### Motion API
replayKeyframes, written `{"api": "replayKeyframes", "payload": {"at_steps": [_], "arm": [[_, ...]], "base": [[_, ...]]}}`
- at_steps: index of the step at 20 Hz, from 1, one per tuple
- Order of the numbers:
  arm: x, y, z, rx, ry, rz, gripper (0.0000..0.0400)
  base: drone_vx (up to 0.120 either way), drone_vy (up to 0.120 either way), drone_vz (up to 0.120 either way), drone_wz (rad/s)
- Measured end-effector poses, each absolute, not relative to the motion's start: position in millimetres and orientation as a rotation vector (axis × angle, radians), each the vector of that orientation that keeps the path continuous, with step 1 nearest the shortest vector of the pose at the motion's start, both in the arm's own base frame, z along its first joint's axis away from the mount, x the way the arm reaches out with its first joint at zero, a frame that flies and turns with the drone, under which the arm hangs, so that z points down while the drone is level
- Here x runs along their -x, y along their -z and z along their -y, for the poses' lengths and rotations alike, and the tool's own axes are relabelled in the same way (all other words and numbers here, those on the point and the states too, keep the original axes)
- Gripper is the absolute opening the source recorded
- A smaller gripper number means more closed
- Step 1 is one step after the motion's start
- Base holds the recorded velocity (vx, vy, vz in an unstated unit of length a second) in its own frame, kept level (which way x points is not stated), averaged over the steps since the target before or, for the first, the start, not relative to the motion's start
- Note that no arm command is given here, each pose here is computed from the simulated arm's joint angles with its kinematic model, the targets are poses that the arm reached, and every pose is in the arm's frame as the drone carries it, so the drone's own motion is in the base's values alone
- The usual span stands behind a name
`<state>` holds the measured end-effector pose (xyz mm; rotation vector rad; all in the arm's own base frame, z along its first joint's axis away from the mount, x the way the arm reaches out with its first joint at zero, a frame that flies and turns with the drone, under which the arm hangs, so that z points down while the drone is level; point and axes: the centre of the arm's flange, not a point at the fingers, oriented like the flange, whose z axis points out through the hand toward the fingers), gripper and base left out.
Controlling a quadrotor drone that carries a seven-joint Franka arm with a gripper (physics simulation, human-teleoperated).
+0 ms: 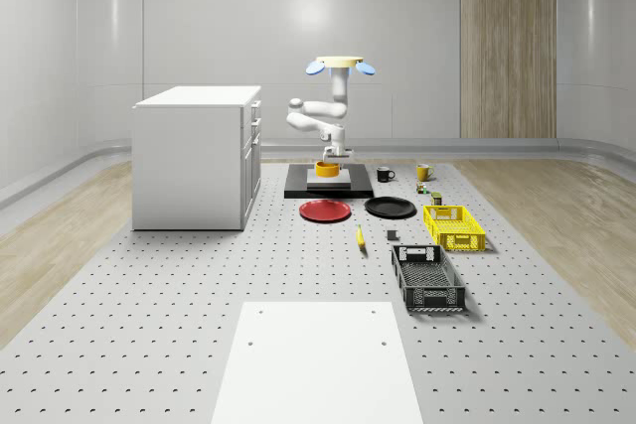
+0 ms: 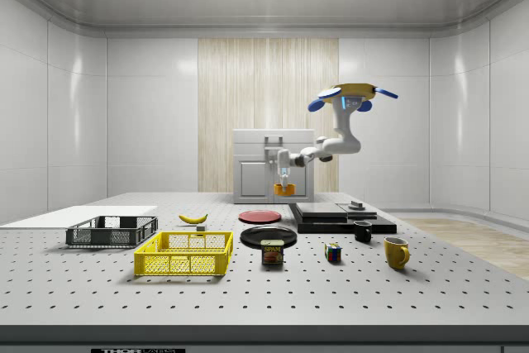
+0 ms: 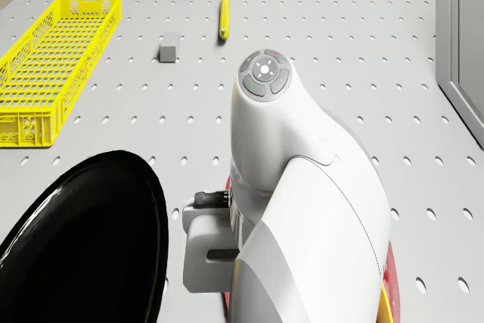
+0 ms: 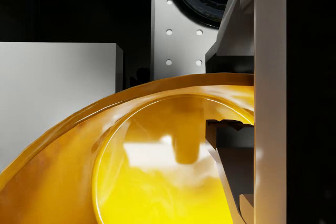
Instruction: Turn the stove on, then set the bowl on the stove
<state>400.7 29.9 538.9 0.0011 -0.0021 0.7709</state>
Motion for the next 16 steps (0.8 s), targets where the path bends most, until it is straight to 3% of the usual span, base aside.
{"api": "replayKeyframes", "payload": {"at_steps": [6,9,16], "arm": [[-400.7,-538.9,-29.9,-0.001,-0.771,0.002,0.0105],[-400.7,-538.9,-29.9,-0.001,-0.771,0.002,0.0105],[-400.7,-538.9,-29.9,-0.001,-0.771,0.002,0.0105]], "base": [[-0.120,0.000,-0.007,0.000],[-0.120,0.000,-0.107,0.000],[-0.120,0.000,-0.040,0.000]]}}
